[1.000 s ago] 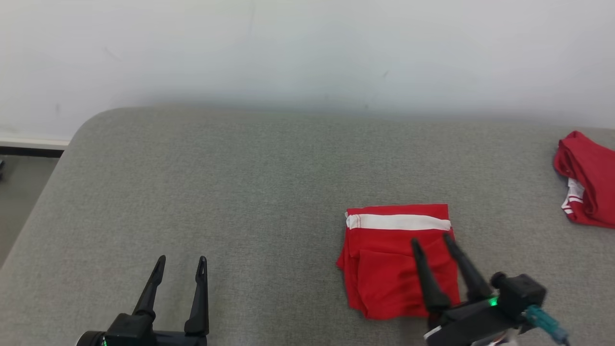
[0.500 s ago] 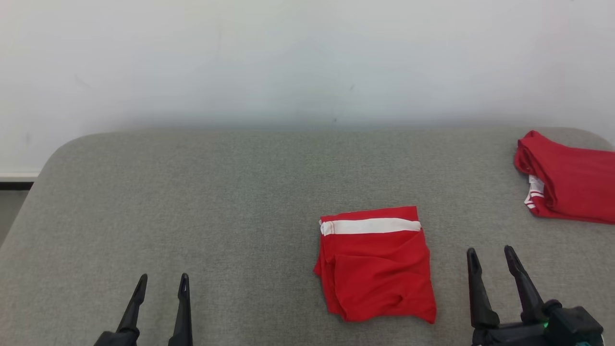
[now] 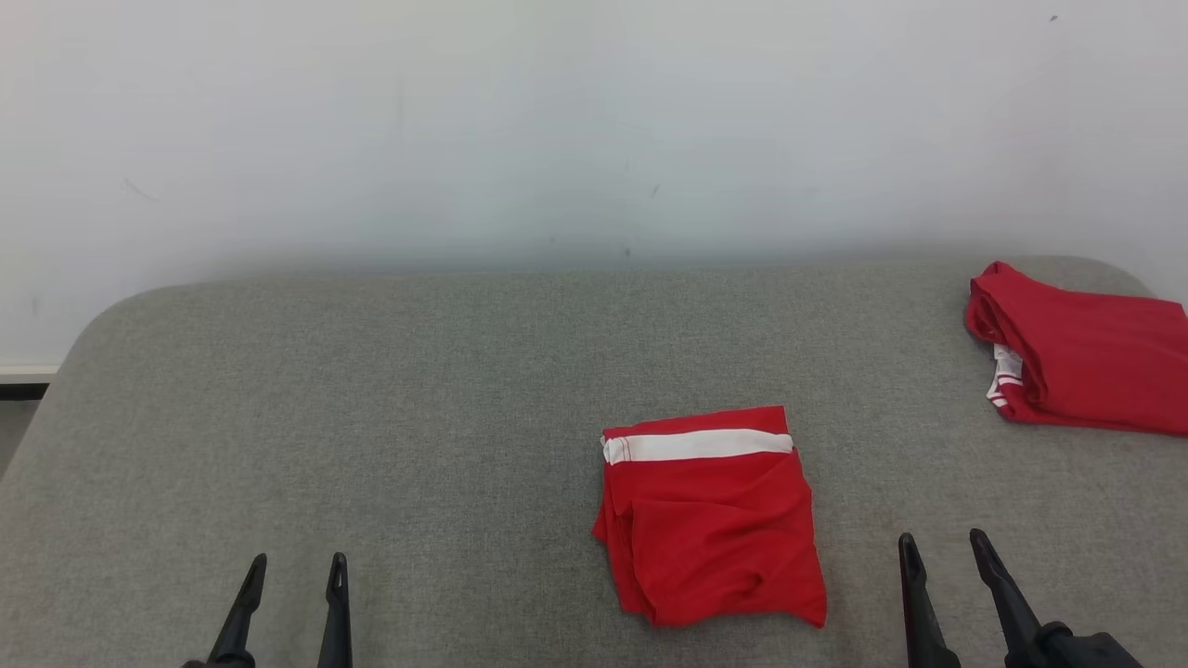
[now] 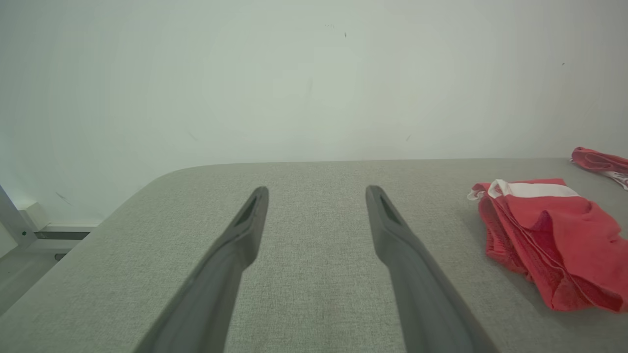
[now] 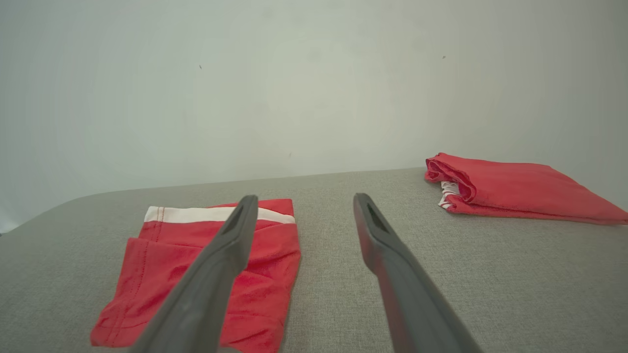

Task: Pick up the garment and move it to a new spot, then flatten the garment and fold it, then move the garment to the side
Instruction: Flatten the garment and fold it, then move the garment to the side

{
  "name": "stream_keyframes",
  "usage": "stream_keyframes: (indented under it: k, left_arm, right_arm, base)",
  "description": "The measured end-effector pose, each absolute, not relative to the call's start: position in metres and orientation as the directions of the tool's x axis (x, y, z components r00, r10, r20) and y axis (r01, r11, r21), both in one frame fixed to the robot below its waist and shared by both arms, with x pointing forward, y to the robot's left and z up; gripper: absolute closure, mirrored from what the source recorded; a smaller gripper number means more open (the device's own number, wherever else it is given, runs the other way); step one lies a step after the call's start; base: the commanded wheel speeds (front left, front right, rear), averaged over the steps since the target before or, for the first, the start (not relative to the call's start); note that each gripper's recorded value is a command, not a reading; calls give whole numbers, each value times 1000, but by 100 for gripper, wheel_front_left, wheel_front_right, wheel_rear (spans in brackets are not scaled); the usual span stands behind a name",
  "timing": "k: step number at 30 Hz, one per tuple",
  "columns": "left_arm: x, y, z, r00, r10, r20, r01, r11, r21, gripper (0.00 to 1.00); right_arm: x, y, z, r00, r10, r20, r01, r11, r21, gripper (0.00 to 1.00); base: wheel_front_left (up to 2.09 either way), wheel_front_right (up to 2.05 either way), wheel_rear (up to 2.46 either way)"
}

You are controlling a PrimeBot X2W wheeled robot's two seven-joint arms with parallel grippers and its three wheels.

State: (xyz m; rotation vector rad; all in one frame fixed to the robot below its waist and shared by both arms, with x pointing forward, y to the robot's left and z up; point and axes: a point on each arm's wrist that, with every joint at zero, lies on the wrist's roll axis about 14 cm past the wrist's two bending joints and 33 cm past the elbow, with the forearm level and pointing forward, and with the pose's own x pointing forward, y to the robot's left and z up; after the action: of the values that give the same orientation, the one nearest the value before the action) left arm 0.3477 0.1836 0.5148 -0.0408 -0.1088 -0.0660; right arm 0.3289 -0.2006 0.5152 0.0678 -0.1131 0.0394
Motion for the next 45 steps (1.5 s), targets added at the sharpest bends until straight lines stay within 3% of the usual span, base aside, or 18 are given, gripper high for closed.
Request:
stream_keyframes:
  k: [45]
  left_arm:
    - [340,186,510,994,-45,96,49,998,-36,0]
  right_arm:
    - [331,-196,500,997,49,66,-53,997,51,0]
  base:
    - [0,0,0]
